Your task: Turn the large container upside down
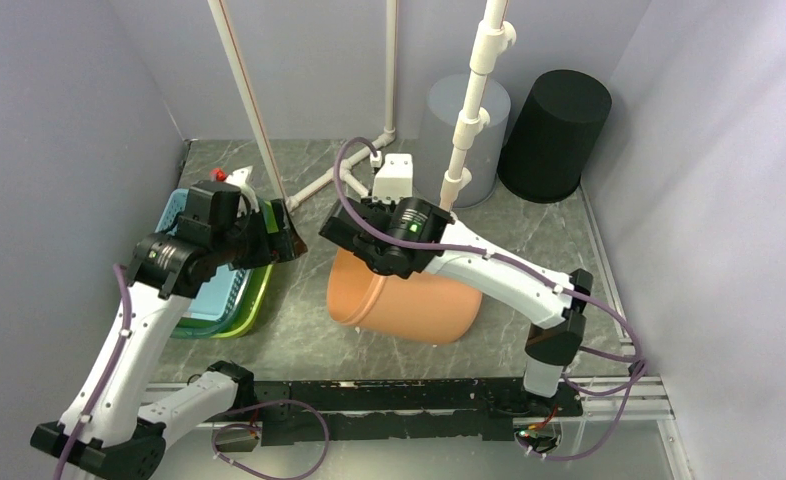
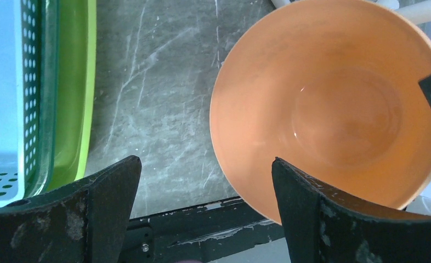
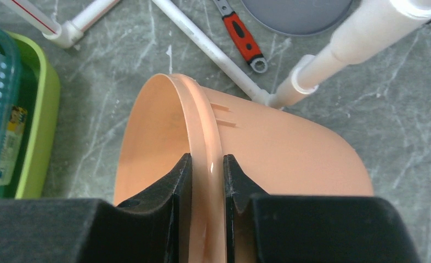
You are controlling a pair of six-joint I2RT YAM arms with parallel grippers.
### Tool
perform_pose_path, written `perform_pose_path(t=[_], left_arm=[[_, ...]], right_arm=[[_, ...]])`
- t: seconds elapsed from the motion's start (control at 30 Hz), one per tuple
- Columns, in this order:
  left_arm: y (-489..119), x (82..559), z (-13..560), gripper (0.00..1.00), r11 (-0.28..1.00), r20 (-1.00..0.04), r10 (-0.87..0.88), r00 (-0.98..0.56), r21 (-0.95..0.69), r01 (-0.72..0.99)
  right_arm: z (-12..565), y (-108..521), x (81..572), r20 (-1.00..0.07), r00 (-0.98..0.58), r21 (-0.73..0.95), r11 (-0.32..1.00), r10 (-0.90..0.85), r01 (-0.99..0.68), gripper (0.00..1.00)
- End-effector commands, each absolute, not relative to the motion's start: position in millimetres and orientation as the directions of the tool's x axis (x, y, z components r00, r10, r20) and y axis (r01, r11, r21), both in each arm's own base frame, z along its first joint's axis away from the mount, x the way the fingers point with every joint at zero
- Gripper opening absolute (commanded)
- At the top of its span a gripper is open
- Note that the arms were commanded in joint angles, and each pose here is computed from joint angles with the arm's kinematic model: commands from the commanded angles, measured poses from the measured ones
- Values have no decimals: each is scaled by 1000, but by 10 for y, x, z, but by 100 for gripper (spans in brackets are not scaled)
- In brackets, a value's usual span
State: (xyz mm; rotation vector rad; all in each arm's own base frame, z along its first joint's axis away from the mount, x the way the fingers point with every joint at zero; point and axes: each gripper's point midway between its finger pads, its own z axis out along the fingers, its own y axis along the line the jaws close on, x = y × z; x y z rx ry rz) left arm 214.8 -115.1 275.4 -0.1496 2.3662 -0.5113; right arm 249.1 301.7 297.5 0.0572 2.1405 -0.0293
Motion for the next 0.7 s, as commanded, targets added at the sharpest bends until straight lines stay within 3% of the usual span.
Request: perform_pose_path(t=[0.0,0.43,0.67], left_arm=[[-1040,2030,2728,94,920,-648,-259,-716,-391,21],[-1094,1824,2767,94,885,-713,-250,-655,-442,144],[-1187,1770,2646,94,855,-672,-281,-686,-500,140]], right_arm=[[2465,3279,2451,-770,-634,18,997,66,81,0],[2127,3604,2702,-754,-656,6,999,39,53,0],[1937,3663,2756,-732,-681,-14,999,26,53,0]])
